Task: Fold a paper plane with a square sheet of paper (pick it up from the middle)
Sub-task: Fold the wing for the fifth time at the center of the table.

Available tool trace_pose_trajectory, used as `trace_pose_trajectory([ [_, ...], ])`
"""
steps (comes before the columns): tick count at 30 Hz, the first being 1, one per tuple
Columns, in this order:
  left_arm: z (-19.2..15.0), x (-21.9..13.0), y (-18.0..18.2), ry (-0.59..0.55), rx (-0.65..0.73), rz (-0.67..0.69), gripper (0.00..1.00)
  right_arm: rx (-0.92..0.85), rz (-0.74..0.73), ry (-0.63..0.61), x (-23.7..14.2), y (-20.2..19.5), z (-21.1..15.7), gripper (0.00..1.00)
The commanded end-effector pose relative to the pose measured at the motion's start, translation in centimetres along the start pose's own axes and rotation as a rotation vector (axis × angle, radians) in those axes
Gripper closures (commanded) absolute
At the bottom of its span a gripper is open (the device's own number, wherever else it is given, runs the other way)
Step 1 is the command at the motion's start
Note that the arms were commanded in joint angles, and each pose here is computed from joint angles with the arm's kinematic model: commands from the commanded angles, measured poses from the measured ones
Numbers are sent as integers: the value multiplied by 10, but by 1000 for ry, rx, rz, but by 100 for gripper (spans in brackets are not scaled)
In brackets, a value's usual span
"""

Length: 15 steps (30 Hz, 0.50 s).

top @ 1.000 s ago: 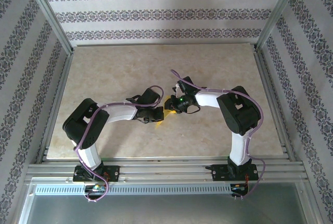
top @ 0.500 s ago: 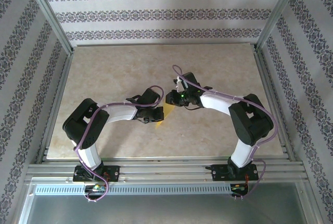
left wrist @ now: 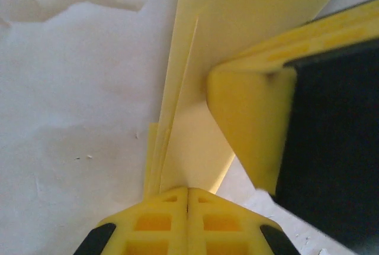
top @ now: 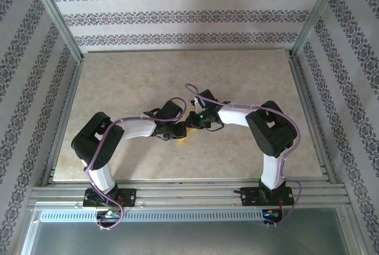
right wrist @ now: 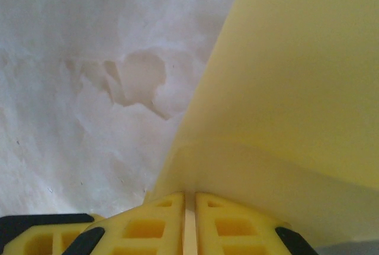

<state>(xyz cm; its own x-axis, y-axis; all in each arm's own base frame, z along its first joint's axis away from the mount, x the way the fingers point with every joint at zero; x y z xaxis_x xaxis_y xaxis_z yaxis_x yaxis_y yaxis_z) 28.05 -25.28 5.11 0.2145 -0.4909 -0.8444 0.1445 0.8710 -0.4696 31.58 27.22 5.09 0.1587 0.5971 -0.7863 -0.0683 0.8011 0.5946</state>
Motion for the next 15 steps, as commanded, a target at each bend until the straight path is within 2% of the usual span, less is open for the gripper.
trace_pose_trajectory([
  [1,-40,8,40,156,-18,185,100,-5,-39,-24,0,-14,16,85],
  [5,-43,9,42,174,-18,198,100,-1,-54,-36,0,-26,27,85],
  [15,-46,11,45,192,-18,205,100,-25,-19,-79,-9,-30,61,85],
])
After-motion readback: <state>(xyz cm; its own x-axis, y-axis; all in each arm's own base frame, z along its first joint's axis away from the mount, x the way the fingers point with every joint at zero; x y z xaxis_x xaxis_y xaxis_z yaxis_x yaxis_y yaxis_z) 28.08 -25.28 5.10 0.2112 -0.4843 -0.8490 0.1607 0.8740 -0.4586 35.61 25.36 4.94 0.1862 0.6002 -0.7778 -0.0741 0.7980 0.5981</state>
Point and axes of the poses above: each hand's point on the last joint's axis, 136 mm out from that joint toward the fingers, its own x axis out along the fingers, its own y axis along the line the jaws close on, z = x × y, the point moved 4 cm from there along -x, back along the fingers, and after that the axes turned 5 degrees about x, right-handed, at the moved point
